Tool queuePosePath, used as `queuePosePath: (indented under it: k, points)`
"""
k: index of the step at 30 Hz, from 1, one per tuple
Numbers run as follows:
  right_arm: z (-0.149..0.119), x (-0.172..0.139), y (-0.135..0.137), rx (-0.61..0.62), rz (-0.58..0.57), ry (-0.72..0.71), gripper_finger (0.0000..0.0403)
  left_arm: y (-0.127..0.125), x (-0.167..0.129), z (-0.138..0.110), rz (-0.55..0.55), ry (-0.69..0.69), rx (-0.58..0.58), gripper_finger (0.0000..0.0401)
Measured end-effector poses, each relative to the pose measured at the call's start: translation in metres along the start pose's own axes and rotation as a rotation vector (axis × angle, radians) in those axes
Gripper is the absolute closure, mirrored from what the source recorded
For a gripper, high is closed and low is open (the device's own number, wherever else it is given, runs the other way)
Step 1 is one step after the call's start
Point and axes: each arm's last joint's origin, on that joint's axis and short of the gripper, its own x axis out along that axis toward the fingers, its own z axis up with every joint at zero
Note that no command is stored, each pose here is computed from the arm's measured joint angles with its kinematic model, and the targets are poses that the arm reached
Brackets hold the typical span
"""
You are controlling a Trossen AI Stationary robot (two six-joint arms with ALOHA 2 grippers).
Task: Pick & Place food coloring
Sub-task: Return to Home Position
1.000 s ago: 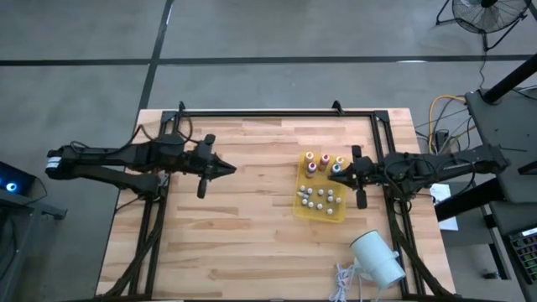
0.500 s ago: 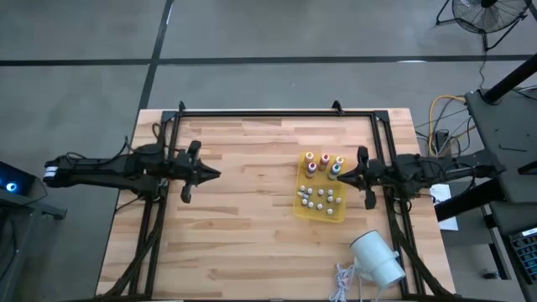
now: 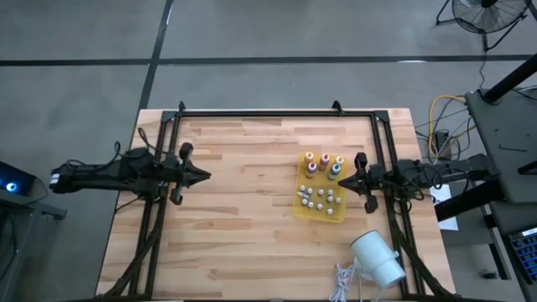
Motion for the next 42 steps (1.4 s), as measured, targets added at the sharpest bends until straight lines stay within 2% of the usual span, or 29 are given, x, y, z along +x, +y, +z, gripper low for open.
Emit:
queuePosePath:
  k: [15, 20, 35, 42]
  points:
    - [-0.017, -0.010, -0.003, 0.004, 0.011, -0.066, 0.0390, -0.001, -0.015, -0.017, -0.006, -0.072, 0.013, 0.0401]
    - [-0.026, -0.010, -0.004, 0.060, 0.016, -0.069, 0.0390, -0.001, -0.017, -0.028, -0.031, -0.076, 0.010, 0.0401]
    - [-0.031, -0.009, -0.005, 0.028, 0.014, -0.056, 0.0390, 0.000, -0.018, -0.055, -0.053, -0.116, -0.019, 0.0401]
    - [-0.034, -0.009, -0.005, 0.025, 0.008, -0.022, 0.0390, 0.002, -0.016, -0.067, -0.002, -0.099, -0.025, 0.0401]
